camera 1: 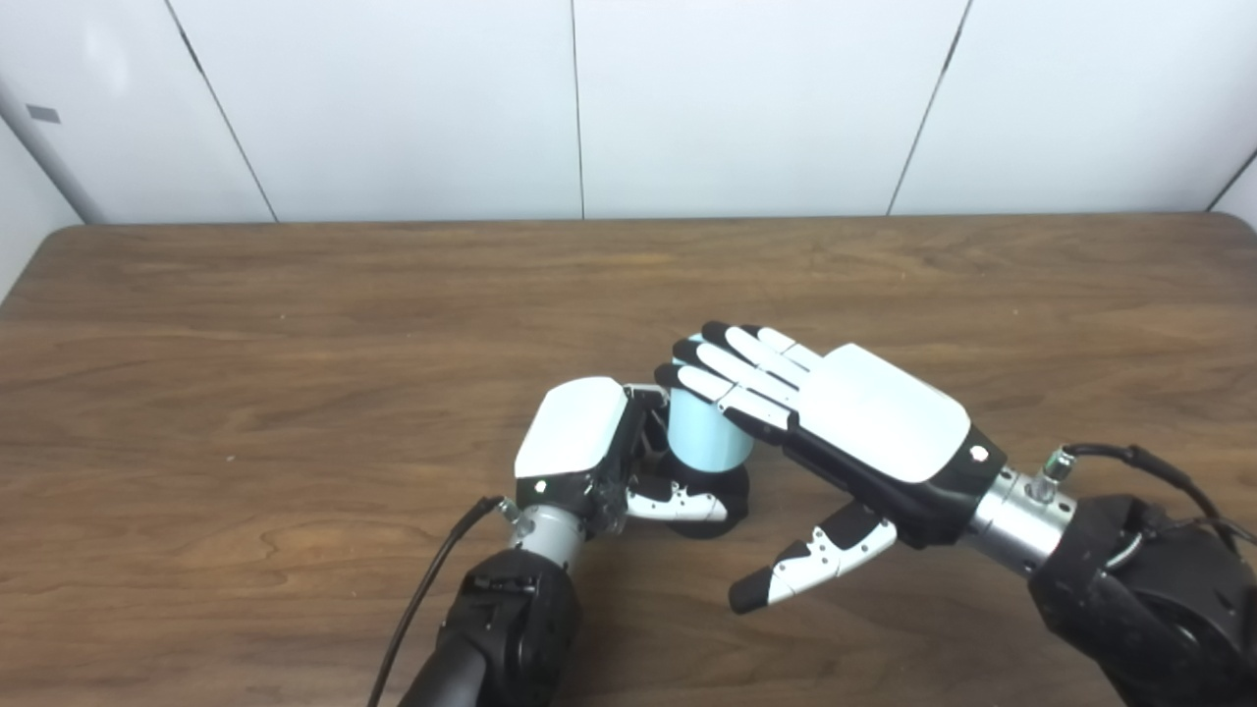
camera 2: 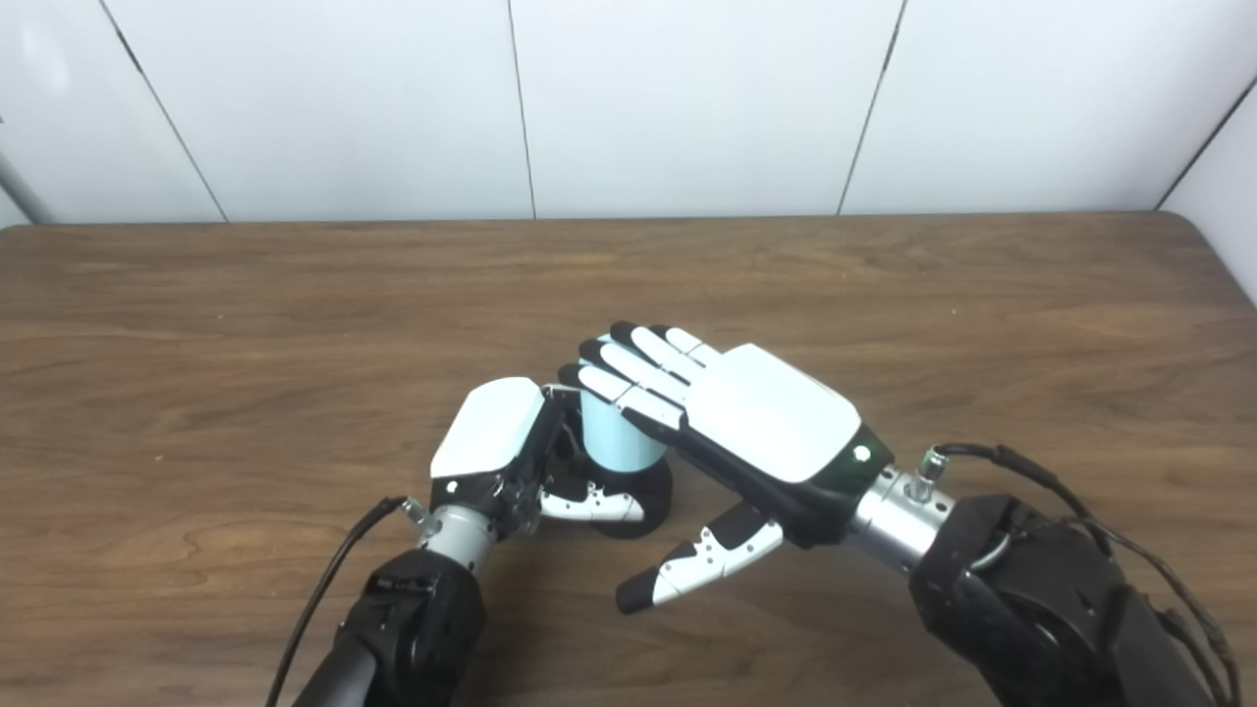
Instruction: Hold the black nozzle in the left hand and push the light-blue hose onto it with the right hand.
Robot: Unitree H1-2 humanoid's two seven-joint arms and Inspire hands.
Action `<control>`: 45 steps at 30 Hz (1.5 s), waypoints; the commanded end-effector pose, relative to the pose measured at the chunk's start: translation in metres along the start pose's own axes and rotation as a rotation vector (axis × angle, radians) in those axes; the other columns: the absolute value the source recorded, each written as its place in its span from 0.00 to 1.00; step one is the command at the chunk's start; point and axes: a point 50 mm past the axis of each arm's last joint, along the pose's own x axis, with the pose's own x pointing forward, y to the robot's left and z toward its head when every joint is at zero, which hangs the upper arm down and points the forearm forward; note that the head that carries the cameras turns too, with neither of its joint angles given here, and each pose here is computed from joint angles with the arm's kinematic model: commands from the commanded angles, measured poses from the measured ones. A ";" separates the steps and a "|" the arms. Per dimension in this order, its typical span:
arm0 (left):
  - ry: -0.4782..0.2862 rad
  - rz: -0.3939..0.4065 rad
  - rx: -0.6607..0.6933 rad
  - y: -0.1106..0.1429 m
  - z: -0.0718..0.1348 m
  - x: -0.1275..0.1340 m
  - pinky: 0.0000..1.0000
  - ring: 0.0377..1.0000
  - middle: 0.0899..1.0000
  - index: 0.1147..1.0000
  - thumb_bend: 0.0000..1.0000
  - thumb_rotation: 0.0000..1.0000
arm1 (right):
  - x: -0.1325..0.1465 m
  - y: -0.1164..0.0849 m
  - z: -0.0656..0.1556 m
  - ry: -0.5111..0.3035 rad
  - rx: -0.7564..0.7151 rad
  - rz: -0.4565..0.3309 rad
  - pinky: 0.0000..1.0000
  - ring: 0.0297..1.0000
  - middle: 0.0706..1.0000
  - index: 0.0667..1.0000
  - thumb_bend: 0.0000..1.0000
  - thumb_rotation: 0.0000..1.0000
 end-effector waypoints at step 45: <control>0.076 -0.224 0.004 -0.030 -0.011 -0.010 0.46 0.46 0.48 0.40 0.50 0.00 | -0.011 -0.062 -0.009 0.027 -0.019 -0.043 1.00 1.00 1.00 0.97 0.65 0.95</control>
